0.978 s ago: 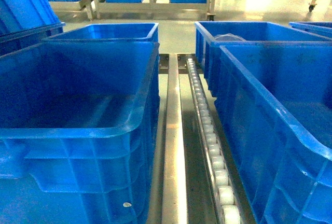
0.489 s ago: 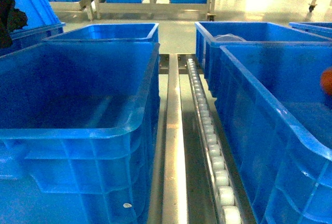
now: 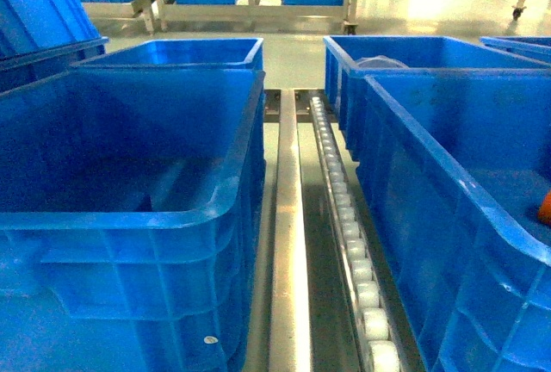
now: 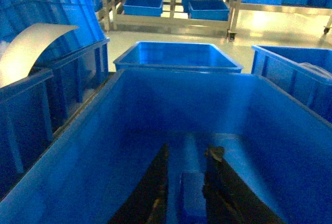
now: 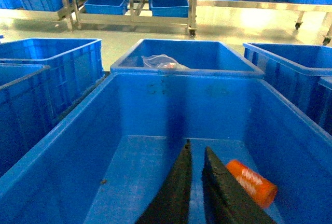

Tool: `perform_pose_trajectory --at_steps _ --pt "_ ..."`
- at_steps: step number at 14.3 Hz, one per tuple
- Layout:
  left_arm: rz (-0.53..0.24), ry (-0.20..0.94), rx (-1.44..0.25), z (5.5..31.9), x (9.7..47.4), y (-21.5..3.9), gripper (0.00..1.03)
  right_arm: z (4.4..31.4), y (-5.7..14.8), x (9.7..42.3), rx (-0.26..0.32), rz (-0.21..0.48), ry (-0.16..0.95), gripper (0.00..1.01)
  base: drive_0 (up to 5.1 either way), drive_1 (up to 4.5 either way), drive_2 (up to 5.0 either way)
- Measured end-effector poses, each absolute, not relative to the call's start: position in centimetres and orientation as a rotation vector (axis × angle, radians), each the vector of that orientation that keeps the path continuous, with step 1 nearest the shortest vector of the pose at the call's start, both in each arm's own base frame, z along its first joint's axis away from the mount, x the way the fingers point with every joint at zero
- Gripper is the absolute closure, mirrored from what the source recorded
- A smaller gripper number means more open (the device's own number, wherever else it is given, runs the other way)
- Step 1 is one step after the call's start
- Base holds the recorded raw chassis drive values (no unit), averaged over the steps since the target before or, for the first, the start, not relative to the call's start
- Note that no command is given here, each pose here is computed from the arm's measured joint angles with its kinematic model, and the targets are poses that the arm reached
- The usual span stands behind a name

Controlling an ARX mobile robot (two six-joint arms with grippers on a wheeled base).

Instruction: Sort blue parts and orange caps into right shelf containers

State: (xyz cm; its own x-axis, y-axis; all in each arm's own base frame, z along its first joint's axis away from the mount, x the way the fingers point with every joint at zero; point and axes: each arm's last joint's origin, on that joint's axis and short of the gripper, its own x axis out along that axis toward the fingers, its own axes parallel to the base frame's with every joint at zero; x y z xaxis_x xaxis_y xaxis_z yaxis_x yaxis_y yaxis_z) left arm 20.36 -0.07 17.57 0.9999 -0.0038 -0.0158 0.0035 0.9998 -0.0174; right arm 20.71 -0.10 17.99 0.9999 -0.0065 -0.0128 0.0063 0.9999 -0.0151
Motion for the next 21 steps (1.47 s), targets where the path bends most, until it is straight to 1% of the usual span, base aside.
perform_pose_trajectory --at_steps 1,2,3,4,5,6,7,8,14,21 --pt "0.004 0.018 -0.017 17.4 19.3 0.0 0.98 17.7 -0.1 19.6 -0.016 -0.006 0.013 1.01 0.0 0.00 0.0" --pt "0.001 -0.011 -0.016 17.2 18.3 0.0 1.01 17.6 -0.1 18.6 -0.012 -0.006 0.011 1.00 0.0 0.00 0.0" --pt "0.002 0.024 -0.015 16.1 17.4 0.0 1.01 17.3 -0.1 17.6 -0.011 -0.006 0.015 1.00 0.0 0.00 0.0" --pt "0.002 0.043 -0.015 15.7 16.4 0.0 1.01 16.7 -0.1 16.8 -0.011 -0.007 -0.006 1.00 0.0 0.00 0.0" --pt "0.002 0.002 -0.015 16.5 15.8 0.0 1.01 15.7 -0.1 15.8 -0.011 -0.005 0.044 1.00 0.0 0.00 0.0" --pt "0.002 0.011 -0.015 16.4 15.2 0.0 1.01 16.2 -0.1 15.3 -0.011 -0.006 0.014 1.00 0.0 0.00 0.0" --pt "0.002 0.022 -0.015 16.1 14.5 0.0 1.01 16.5 -0.1 14.7 -0.011 -0.006 0.007 1.00 0.0 0.00 0.0" --pt "0.002 0.014 -0.015 16.3 14.1 0.0 1.01 16.3 -0.1 14.3 -0.011 -0.006 0.018 1.00 0.0 0.00 0.0" --pt "0.001 -0.009 -0.015 17.0 12.2 0.0 1.01 17.0 -0.1 12.3 -0.011 -0.005 -0.011 1.00 0.0 0.00 0.0" --pt "0.001 -0.012 -0.015 17.0 11.0 0.0 1.01 17.1 -0.1 11.0 -0.011 -0.005 -0.014 1.00 0.0 0.00 0.0"
